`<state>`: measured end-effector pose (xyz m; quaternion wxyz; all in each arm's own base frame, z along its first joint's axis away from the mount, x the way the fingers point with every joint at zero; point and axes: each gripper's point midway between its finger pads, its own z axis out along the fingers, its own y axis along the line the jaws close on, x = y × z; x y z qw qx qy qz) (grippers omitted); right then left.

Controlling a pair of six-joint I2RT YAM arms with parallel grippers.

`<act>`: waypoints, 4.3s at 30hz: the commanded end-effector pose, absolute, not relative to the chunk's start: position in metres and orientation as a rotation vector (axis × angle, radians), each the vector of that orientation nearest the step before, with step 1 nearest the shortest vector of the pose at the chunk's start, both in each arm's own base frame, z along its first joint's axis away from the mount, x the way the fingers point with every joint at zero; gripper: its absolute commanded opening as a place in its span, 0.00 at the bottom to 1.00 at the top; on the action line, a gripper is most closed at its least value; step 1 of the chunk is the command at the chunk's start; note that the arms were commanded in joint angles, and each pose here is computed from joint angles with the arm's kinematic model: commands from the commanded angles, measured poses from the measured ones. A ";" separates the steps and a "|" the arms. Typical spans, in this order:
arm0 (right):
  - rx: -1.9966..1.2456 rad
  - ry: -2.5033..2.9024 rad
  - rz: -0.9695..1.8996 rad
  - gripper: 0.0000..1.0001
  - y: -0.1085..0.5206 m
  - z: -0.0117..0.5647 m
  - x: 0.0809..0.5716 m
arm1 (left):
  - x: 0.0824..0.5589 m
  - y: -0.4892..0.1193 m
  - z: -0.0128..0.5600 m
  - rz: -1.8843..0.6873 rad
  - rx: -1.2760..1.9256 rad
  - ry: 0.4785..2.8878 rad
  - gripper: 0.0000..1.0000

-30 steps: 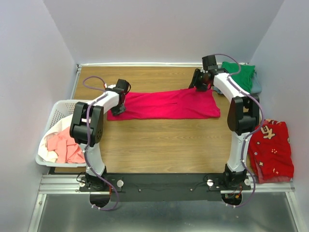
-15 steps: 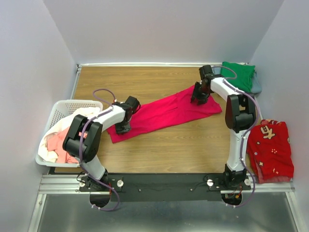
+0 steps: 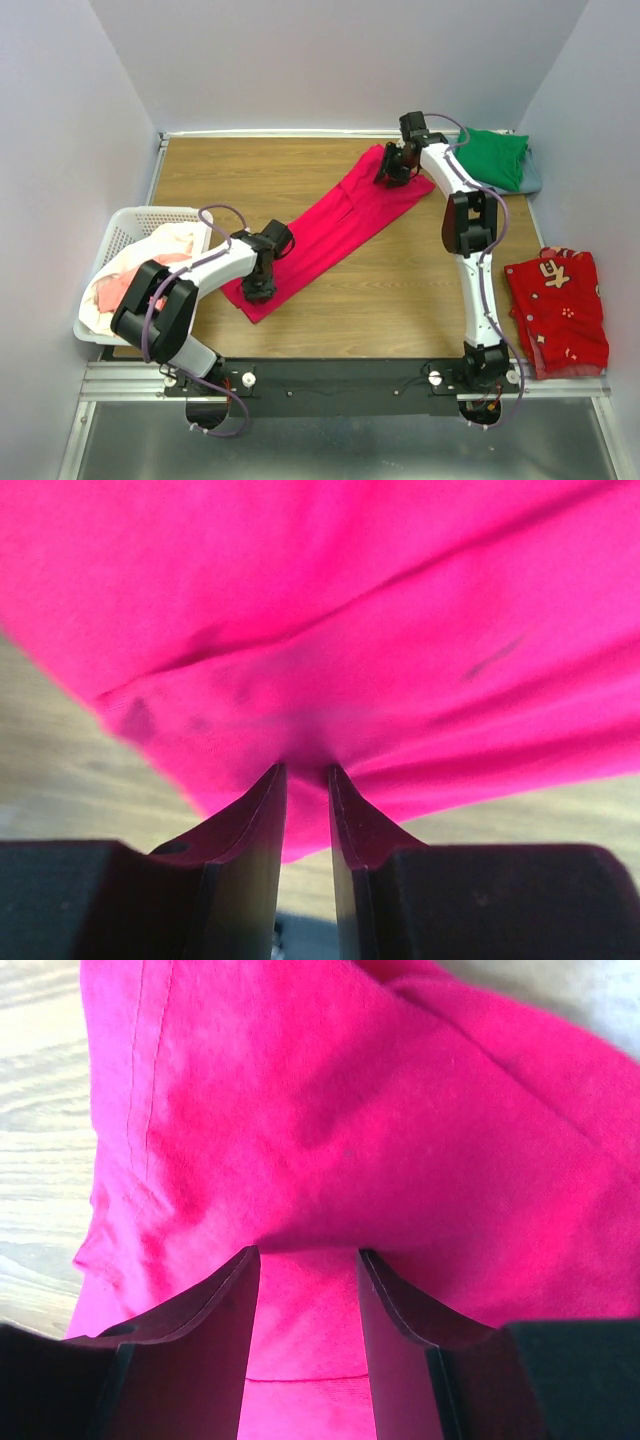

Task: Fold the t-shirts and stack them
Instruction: Fold the tshirt

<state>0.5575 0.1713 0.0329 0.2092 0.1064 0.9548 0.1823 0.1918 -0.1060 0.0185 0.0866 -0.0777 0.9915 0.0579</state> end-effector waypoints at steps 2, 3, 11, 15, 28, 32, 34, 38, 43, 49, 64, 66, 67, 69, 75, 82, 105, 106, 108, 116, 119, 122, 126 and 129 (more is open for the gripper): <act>0.245 2.646 0.478 0.52 0.164 0.030 0.565 | 0.191 -0.100 0.059 0.210 -0.207 2.911 0.32; 0.225 2.603 0.466 0.53 0.162 0.050 0.569 | 0.210 -0.109 0.080 0.156 -0.216 2.840 0.32; 0.149 2.357 0.423 0.56 0.151 0.143 0.595 | 0.307 -0.159 0.207 -0.192 -0.094 2.363 0.33; 0.198 2.311 0.427 0.56 0.145 0.166 0.598 | 0.348 -0.189 0.219 -0.218 0.099 2.309 0.33; 0.327 2.241 0.232 0.70 0.083 0.228 0.544 | 0.467 -0.294 0.205 -0.373 0.437 2.139 0.31; 0.353 2.286 0.186 0.70 0.075 0.212 0.524 | 0.481 -0.316 0.194 -0.411 0.521 2.121 0.34; 0.370 2.324 0.172 0.69 0.072 0.197 0.514 | 0.487 -0.326 0.184 -0.424 0.565 2.117 0.36; 0.396 2.358 0.153 0.69 0.067 0.182 0.501 | 0.486 -0.352 0.167 -0.538 0.630 2.107 0.37; 0.443 2.388 0.203 0.69 0.071 0.169 0.488 | 0.482 -0.385 0.152 -0.605 0.741 2.063 0.38; 0.463 2.442 0.262 0.68 0.079 0.152 0.470 | 0.491 -0.399 0.128 -0.592 0.751 2.095 0.38; 0.434 2.469 0.328 0.68 0.087 0.152 0.455 | 0.517 -0.374 0.027 -0.134 0.474 2.357 0.39; 0.432 2.479 0.337 0.68 0.088 0.150 0.453 | 0.514 -0.367 0.021 -0.096 0.431 2.387 0.39; 0.431 2.488 0.347 0.67 0.089 0.147 0.452 | 0.514 -0.365 0.020 -0.083 0.415 2.393 0.40; 0.427 2.498 0.359 0.67 0.092 0.144 0.450 | 0.515 -0.352 0.011 -0.032 0.346 2.425 0.41; 0.420 2.528 0.377 0.66 0.094 0.135 0.442 | 0.537 -0.301 0.012 0.041 0.124 2.468 0.41; 0.416 2.563 0.393 0.65 0.096 0.126 0.428 | 0.550 -0.281 0.008 0.051 0.055 2.467 0.43; -0.273 2.644 0.488 0.64 0.245 0.097 0.380 | 0.593 -0.248 0.228 -0.193 0.026 2.023 0.45; -0.315 2.664 0.495 0.64 0.256 0.087 0.376 | 0.593 -0.235 0.224 -0.172 0.000 2.045 0.46; -0.440 2.633 0.524 0.63 0.290 0.091 0.367 | 0.587 -0.219 0.222 -0.144 -0.036 2.081 0.46; -0.713 2.622 0.562 0.63 0.378 0.055 0.341 | 0.569 -0.153 0.219 -0.070 -0.127 2.158 0.45; -0.783 2.595 0.578 0.63 0.407 0.051 0.330 | 0.561 -0.142 0.221 -0.084 -0.129 2.188 0.45; -0.853 2.577 0.600 0.63 0.433 0.047 0.315 | 0.549 -0.134 0.222 -0.105 -0.132 2.210 0.44; -0.948 2.580 0.560 0.63 0.451 0.037 0.292 | 0.537 -0.119 0.221 -0.093 -0.144 2.214 0.45; -0.955 2.614 0.528 0.63 0.447 0.025 0.285 | 0.531 -0.106 0.216 -0.096 -0.160 2.224 0.44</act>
